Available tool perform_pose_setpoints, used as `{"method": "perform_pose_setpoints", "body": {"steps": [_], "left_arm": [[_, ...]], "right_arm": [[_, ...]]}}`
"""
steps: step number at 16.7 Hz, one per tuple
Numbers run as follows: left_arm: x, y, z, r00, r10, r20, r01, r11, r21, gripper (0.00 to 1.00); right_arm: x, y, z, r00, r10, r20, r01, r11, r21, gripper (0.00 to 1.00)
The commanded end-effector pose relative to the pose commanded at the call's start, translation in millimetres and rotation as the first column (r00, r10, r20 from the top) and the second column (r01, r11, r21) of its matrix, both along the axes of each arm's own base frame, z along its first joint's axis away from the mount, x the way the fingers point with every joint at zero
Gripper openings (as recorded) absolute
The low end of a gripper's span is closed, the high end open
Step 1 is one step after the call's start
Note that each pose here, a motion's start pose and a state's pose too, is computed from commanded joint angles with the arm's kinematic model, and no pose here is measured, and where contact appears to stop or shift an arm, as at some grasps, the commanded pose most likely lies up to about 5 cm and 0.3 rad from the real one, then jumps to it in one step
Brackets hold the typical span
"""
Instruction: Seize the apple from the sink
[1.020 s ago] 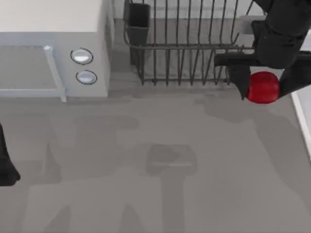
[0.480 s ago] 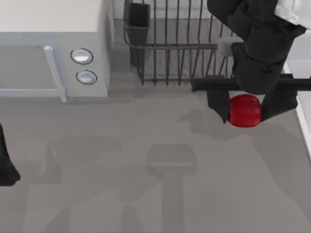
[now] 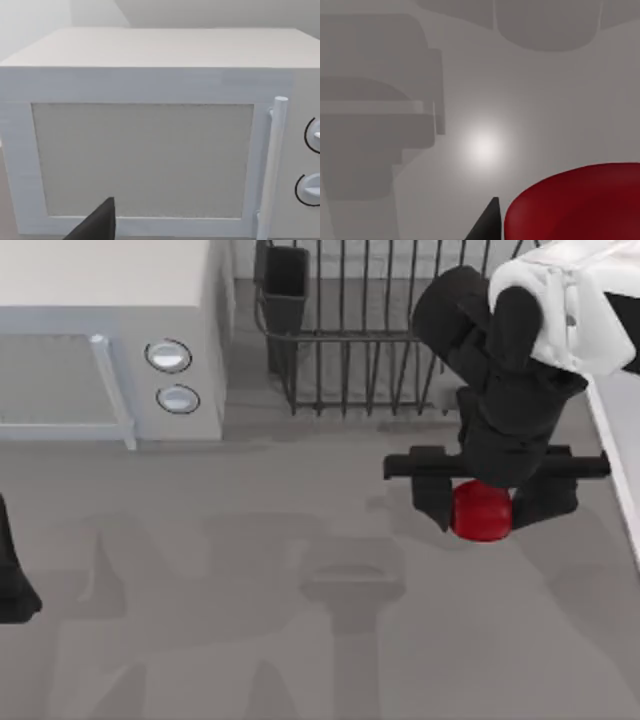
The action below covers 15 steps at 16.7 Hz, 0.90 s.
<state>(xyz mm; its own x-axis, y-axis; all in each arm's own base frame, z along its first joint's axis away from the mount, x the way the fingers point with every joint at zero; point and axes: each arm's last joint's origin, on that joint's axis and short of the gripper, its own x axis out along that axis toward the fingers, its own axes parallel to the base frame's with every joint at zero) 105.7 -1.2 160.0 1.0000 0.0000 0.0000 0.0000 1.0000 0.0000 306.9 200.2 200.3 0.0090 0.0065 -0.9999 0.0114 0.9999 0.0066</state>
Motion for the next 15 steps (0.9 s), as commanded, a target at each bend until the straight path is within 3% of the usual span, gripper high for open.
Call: {"method": "perform_pose_setpoints", "body": {"steps": [4,8,15], "left_arm": [[0.0,0.0,0.0,1.0,0.0,0.0,0.0,1.0,0.0,1.0],[0.0,0.0,0.0,1.0,0.0,0.0,0.0,1.0,0.0,1.0],[0.0,0.0,0.0,1.0,0.0,0.0,0.0,1.0,0.0,1.0]], "right_arm": [[-5.1,-2.5,-38.0,1.0,0.001,-0.008,-0.001,1.0,-0.006,0.0],[-5.6,-2.8,-40.3,1.0,0.001,-0.009,-0.001,1.0,-0.007,0.0],[-5.6,-2.8,-40.3,1.0,0.001,-0.009,-0.001,1.0,-0.007,0.53]]}}
